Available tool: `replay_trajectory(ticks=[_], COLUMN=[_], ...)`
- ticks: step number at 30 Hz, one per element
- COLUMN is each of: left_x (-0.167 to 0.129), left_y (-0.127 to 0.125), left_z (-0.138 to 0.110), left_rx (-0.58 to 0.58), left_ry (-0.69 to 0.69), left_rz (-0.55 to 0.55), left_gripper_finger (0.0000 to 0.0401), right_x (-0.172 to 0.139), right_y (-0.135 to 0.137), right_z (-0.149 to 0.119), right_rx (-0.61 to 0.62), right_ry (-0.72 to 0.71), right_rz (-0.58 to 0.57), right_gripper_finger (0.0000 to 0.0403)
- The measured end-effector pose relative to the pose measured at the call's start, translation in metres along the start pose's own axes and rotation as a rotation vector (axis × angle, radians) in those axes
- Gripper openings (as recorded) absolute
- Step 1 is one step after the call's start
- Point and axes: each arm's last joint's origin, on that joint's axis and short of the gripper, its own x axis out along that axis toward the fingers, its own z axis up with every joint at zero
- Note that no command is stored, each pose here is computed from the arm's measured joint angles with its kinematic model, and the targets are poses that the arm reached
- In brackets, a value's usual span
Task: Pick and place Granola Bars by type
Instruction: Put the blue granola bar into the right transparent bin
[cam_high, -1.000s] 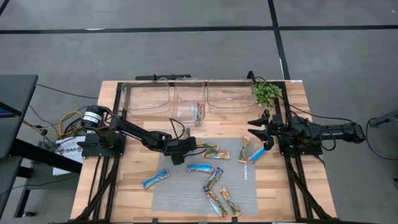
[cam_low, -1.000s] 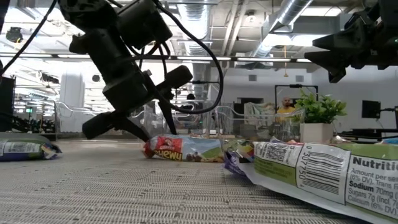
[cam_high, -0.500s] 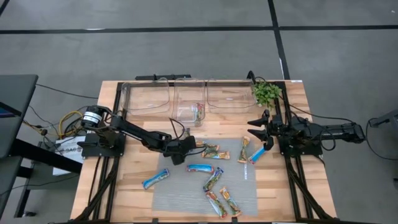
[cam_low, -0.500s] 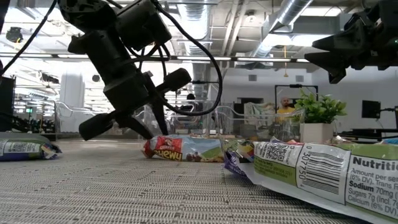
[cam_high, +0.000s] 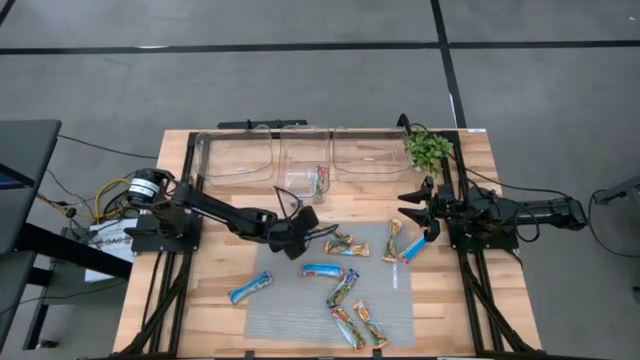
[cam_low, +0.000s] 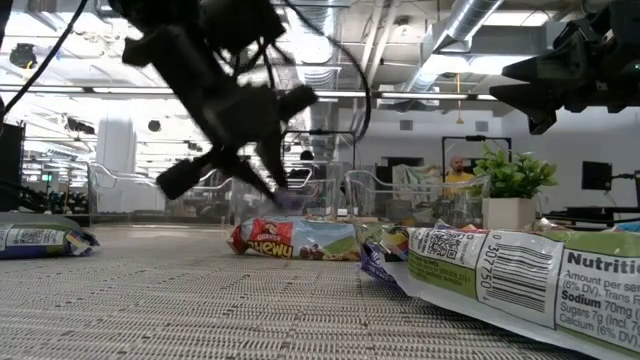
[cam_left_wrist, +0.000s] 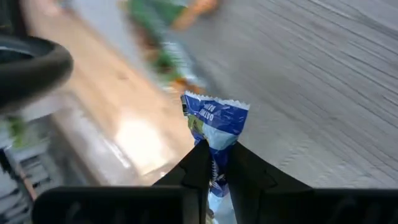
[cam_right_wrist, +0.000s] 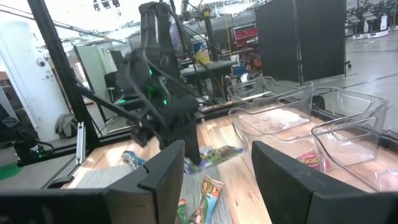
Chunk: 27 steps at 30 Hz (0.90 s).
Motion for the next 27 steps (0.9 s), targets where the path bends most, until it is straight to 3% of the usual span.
replay_trajectory(ticks=[7, 21, 27], left_x=[-0.037, -0.127, -0.14], left_y=[0.036, 0.103, 0.108], left_z=[0.001, -0.004, -0.008], left_rx=[-0.252, -0.886, -1.124], left_ry=[-0.113, -0.636, -0.749], left_rz=[0.125, 0.431, 0.4], left_gripper_finger=[0.0032, 0.0033, 0.0033], right_x=[0.0, 0.0, 0.0], right_y=[0.0, 0.0, 0.0], right_z=[0.0, 0.0, 0.0], right_rx=[0.0, 0.0, 0.0], right_ry=[0.0, 0.003, 0.004], right_rz=[0.0, -0.001, 0.0], right_gripper_finger=[0.0181, 0.0181, 0.0182])
